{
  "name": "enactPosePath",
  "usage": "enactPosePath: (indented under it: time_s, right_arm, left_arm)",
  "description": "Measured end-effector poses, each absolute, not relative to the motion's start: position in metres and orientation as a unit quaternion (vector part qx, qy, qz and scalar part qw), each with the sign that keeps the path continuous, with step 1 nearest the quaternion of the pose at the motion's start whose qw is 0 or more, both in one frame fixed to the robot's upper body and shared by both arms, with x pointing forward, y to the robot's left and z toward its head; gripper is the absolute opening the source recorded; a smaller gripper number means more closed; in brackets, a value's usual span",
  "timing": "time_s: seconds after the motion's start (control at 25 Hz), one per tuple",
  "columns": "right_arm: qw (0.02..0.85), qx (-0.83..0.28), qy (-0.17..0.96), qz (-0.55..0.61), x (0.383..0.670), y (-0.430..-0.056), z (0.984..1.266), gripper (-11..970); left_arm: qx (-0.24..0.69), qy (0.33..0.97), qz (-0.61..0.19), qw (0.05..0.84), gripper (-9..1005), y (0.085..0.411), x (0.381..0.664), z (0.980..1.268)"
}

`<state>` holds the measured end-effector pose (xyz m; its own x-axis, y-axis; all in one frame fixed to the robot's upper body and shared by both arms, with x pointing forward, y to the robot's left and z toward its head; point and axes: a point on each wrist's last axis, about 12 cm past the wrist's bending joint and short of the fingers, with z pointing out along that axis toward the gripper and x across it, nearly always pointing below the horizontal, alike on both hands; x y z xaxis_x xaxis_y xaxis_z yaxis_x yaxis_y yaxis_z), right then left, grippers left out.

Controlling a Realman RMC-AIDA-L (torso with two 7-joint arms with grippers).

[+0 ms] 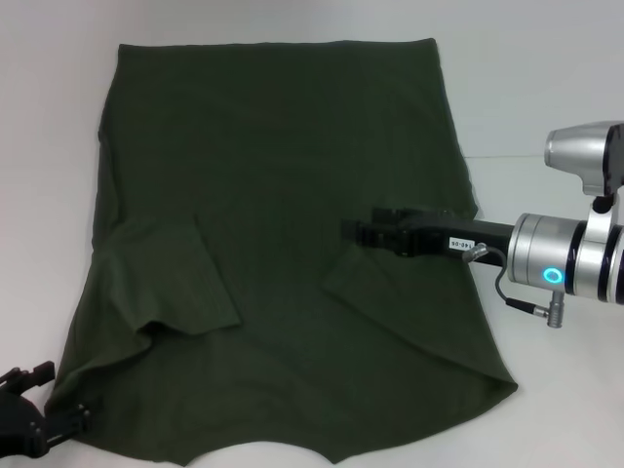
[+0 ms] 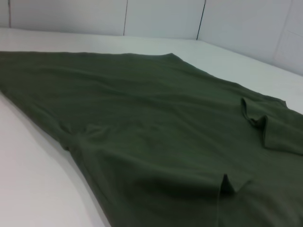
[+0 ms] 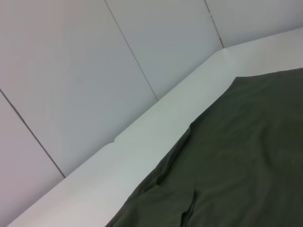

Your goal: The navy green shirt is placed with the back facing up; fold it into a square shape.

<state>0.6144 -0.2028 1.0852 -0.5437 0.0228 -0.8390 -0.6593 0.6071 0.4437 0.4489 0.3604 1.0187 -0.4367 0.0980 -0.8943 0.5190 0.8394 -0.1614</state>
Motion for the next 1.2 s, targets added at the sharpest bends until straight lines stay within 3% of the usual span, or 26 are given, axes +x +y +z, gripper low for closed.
enactPosePath:
  time_s: [0.56,0.88,1.2]
  right_arm:
    - [0.436,-0.199,0.782,0.399,0.615,-0.201,1.087,747]
    - [0.437,-0.197,0.782,0.4,0.614,-0.203,1.087,747]
    - [0.437,-0.197,0.781,0.4,0.614,-0.204,1.087,747]
  left_arm:
    - [0.174,0.832,-0.195,0.489,875,0.363,0.457,1.017]
    - [0.178,0.835,-0.191,0.484,667,0.363,0.462,1.017]
    - [0.177,0.837,-0.196,0.479,344,0.362,0.461,1.016]
